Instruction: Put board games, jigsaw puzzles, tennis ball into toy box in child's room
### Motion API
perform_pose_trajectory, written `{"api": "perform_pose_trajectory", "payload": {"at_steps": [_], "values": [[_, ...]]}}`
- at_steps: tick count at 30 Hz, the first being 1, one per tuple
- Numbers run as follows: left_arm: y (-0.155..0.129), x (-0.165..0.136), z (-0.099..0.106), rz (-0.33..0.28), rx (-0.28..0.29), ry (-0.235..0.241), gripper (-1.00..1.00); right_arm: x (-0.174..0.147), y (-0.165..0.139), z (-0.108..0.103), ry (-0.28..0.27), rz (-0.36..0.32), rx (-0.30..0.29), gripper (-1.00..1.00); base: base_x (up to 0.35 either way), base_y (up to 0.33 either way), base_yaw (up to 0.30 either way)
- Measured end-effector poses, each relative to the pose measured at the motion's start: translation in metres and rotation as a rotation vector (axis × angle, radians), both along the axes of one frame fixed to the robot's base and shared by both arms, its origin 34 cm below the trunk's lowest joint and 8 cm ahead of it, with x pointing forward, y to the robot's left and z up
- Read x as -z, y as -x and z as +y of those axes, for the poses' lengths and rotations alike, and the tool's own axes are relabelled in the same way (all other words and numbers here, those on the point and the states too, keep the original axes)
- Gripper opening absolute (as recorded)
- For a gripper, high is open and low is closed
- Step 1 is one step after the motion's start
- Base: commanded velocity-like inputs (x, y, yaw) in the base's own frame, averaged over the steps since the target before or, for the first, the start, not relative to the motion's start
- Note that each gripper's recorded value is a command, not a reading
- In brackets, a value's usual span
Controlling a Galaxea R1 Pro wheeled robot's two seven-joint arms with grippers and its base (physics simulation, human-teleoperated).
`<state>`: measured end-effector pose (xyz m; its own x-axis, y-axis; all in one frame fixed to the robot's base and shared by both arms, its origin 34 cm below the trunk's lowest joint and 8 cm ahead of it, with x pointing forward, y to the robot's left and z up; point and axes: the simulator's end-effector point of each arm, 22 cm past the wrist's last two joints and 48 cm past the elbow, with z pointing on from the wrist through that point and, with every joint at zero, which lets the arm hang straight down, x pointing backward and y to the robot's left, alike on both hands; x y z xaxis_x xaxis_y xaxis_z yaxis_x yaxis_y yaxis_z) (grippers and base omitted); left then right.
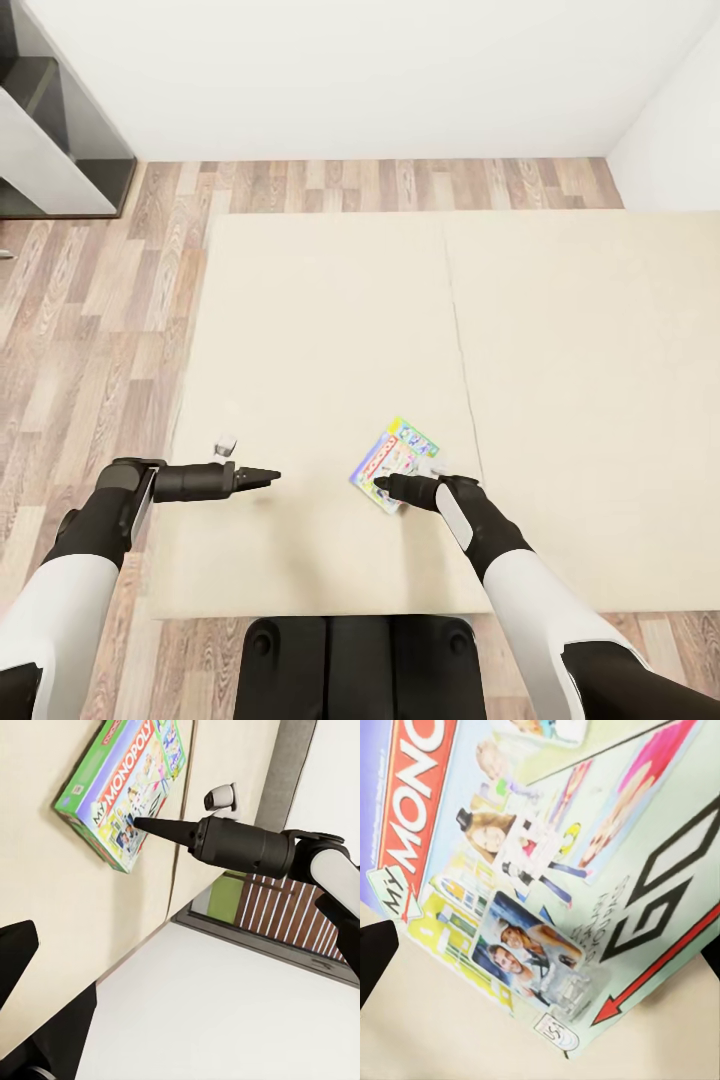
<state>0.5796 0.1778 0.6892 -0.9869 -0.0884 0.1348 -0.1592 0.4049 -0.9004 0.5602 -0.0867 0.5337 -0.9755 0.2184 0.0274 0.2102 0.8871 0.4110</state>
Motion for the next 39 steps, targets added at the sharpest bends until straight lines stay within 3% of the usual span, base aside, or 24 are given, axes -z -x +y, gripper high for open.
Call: {"api": "perform_pose_trajectory", "payload": {"at_steps": [39], "values": [[0.0001, 0.0003, 0.0001, 0.000, 0.000, -0.001, 1.00, 0.0000, 0.0000, 0.0000, 0.000, 0.000, 0.000, 1.00, -0.011, 0.061, 0.000]]}}
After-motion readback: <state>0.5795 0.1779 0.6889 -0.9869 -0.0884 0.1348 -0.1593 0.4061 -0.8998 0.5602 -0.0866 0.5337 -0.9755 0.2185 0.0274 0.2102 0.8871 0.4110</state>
